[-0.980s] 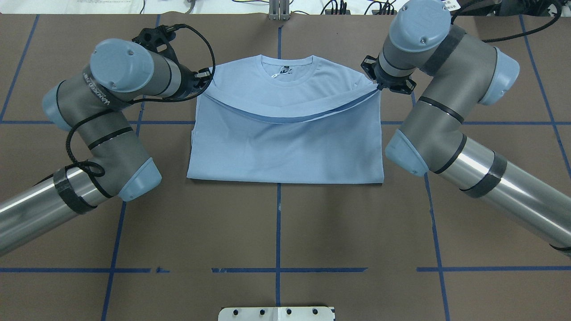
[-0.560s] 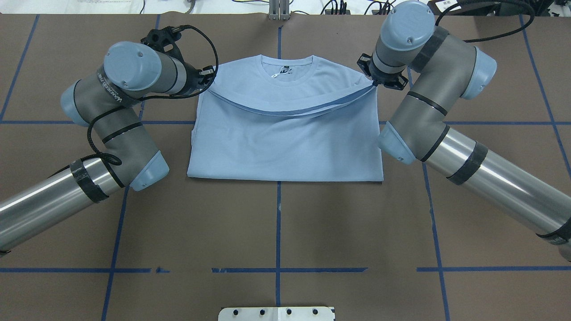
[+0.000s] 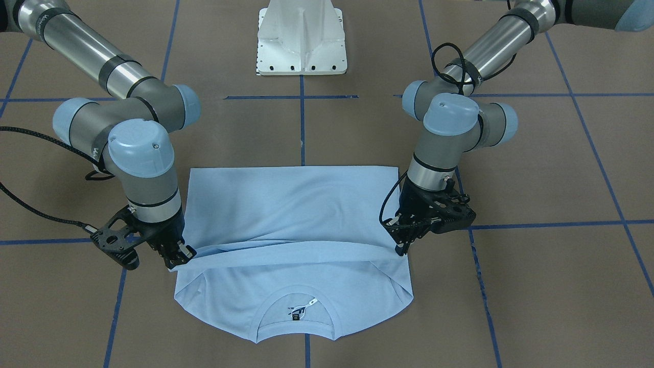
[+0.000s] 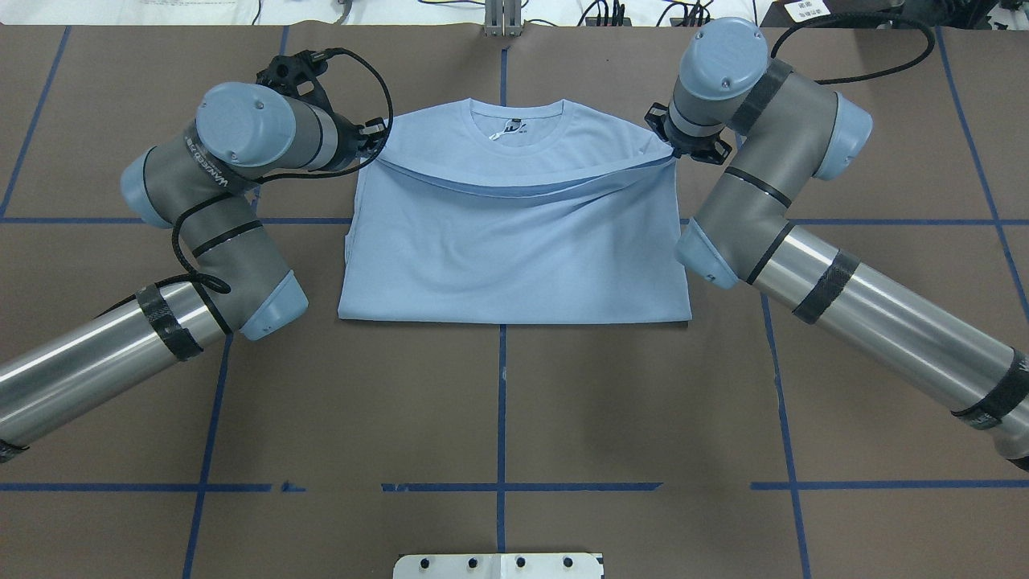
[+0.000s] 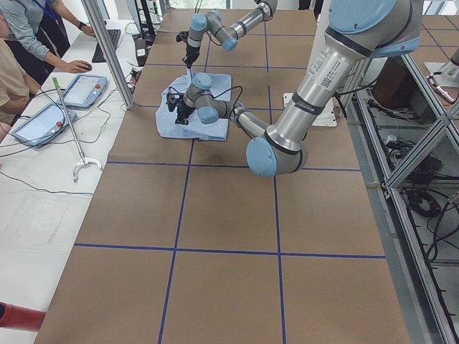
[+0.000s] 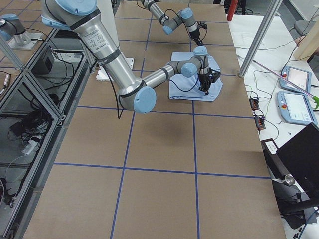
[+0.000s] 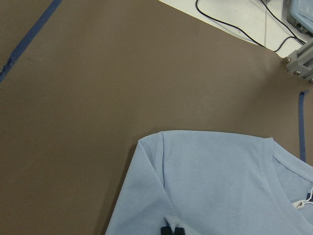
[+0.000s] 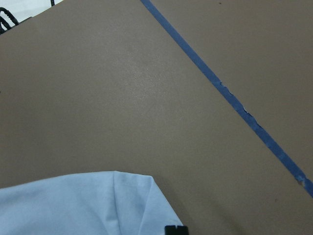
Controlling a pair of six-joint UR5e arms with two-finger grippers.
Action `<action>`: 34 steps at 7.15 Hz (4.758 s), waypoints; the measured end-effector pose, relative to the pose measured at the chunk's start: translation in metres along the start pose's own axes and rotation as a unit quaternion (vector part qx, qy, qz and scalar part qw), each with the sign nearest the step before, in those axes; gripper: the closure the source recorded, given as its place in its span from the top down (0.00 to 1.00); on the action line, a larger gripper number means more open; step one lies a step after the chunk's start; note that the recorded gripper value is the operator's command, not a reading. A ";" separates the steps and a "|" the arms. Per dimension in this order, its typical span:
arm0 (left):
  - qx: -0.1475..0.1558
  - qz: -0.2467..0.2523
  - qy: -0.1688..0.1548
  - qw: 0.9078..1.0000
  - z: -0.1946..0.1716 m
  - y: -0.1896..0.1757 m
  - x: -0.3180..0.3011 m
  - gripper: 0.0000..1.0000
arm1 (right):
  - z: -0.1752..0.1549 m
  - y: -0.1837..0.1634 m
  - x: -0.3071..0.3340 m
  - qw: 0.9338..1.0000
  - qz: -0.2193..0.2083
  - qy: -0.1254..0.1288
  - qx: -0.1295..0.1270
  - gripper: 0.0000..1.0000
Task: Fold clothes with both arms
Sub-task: 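Lay the hem over the collar with both grippers and release, then move the right gripper to the near folded edge while the left gripper holds, then grasp the folded edge with the right gripper and drag it toward the robot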
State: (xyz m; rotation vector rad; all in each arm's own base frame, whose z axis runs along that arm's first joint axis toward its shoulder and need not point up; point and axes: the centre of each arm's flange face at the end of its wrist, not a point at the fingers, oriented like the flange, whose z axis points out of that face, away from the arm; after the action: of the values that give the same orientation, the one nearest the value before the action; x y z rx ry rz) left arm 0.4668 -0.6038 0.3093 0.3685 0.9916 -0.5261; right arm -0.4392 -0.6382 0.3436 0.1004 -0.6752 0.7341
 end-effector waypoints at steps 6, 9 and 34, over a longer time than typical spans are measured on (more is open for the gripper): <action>0.020 0.020 -0.004 1.000 0.015 -0.012 -0.016 0.00 | 0.012 -0.002 -0.005 1.000 -0.001 -0.005 0.003 0.00; 0.022 0.022 -0.006 0.999 0.016 -0.016 -0.018 0.00 | 0.013 -0.002 -0.007 1.000 0.000 -0.004 0.004 0.00; -0.015 -0.004 0.143 0.990 -0.092 -0.009 0.001 1.00 | -0.025 0.162 0.135 0.992 0.084 -0.030 -0.092 0.00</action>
State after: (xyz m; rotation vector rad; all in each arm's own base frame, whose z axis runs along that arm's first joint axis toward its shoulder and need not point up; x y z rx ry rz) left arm 0.3988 -0.5632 0.2613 0.4213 1.2765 -0.4723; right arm -0.4580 -0.4300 0.3816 -0.1038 -0.8128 0.8287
